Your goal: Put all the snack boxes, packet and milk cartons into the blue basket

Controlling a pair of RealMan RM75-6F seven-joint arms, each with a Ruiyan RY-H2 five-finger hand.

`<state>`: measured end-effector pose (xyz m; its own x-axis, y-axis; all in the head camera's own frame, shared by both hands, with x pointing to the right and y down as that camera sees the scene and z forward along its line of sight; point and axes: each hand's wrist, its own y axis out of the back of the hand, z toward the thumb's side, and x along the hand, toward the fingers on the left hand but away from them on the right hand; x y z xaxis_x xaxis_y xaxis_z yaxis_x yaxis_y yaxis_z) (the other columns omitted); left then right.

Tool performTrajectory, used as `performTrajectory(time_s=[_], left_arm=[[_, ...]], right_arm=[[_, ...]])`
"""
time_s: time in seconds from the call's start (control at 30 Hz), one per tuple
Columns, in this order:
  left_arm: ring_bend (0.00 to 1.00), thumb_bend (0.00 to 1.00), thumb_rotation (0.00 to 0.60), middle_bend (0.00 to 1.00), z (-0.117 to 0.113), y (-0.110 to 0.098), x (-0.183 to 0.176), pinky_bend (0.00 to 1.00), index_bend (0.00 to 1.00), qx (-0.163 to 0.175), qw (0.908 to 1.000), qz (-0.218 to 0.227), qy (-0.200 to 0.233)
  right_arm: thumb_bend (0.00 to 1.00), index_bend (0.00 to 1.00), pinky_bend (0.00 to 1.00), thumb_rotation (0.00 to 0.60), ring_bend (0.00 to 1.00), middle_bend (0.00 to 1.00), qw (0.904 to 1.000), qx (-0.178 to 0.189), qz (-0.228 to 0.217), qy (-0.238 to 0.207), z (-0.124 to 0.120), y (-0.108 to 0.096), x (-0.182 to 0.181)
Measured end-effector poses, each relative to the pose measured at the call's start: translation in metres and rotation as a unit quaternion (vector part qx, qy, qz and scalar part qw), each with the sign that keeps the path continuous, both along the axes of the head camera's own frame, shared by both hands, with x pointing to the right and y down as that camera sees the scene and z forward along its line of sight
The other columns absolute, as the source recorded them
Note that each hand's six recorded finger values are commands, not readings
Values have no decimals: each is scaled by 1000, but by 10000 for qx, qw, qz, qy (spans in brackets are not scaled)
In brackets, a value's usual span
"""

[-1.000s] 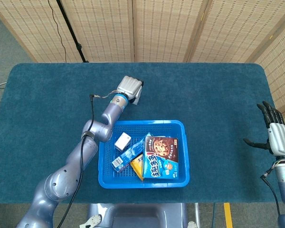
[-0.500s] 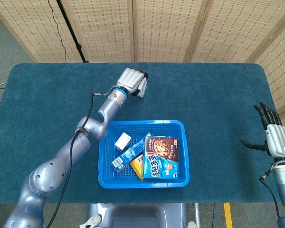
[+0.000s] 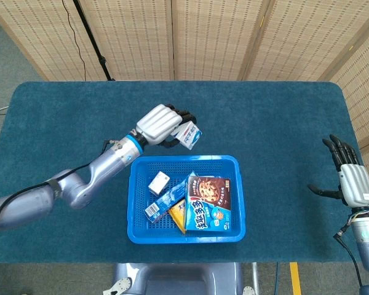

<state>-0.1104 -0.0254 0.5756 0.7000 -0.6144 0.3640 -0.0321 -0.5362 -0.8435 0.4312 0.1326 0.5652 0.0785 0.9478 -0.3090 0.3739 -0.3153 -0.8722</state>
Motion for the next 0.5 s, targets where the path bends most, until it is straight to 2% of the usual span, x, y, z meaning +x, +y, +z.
performTrajectory(time_s=[0.1, 0.2, 0.33, 0.5], left_arm=[[411, 416, 600, 408, -25, 14, -36, 321, 358, 203, 9998, -18, 57], [411, 416, 600, 408, -39, 28, -61, 322, 358, 338, 9994, 27, 42], [411, 415, 600, 408, -45, 50, -78, 322, 367, 287, 9993, 236, -47], [411, 415, 600, 408, -42, 79, -87, 322, 374, 106, 9984, 551, -80]], right_arm=[[0, 0, 0, 600, 0, 0, 10000, 2, -13, 4, 0, 0, -1], [0, 0, 0, 600, 0, 0, 10000, 7, -33, 7, 0, 1, -3], [0, 0, 0, 600, 0, 0, 10000, 7, -59, 11, 0, 1, -5], [0, 0, 0, 600, 0, 0, 9999, 2, -111, 22, 1, 2, -8]])
